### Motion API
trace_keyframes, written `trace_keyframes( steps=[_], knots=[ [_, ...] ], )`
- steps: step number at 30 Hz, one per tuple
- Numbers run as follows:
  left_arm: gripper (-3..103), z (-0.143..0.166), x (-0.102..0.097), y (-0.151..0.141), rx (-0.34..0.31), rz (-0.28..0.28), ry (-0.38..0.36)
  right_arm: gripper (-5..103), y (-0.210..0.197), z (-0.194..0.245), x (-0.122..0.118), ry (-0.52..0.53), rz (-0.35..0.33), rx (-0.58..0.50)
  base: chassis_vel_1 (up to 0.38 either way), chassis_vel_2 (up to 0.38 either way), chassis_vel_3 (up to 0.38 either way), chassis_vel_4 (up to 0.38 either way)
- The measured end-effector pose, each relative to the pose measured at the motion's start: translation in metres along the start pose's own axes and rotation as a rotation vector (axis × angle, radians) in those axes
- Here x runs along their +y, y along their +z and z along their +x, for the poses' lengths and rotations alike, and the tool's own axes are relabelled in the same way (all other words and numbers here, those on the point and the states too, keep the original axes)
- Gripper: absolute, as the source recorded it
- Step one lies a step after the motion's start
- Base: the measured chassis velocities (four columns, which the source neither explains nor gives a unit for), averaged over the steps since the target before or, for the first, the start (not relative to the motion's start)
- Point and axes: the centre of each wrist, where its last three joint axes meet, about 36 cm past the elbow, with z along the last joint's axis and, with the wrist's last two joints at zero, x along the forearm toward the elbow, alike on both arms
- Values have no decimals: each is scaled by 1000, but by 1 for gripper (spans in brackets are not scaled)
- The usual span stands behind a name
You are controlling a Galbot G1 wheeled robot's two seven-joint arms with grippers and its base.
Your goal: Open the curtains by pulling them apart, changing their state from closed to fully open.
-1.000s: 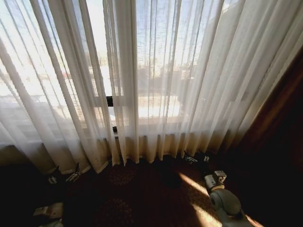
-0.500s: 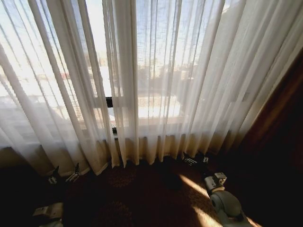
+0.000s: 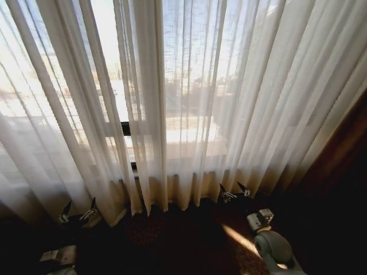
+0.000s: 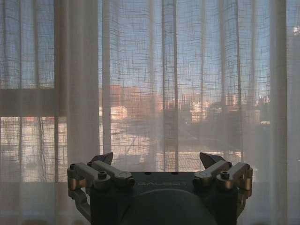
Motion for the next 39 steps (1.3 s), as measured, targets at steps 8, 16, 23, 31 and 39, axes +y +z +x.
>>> trace_keyframes(
  steps=[8, 16, 23, 31, 39],
  knots=[
    [100, 0, 0, 0, 0, 0, 0, 100, 3, -1, 0, -9, 0, -7, -316, 408, 339, -420],
    [100, 0, 0, 0, 0, 0, 0, 100, 3, -9, 4, 6, 0, -75, -248, 393, 229, -411],
    [100, 0, 0, 0, 0, 0, 0, 100, 11, -18, 7, 27, 61, -82, -135, 160, 98, -121],
    [100, 0, 0, 0, 1, 0, 0, 100, 19, -41, 16, 21, 61, -84, 21, -47, -19, 59],
    [100, 0, 0, 0, 0, 0, 0, 100, 35, -93, 22, 2, 56, -84, 5, -11, -4, 9]
  ],
)
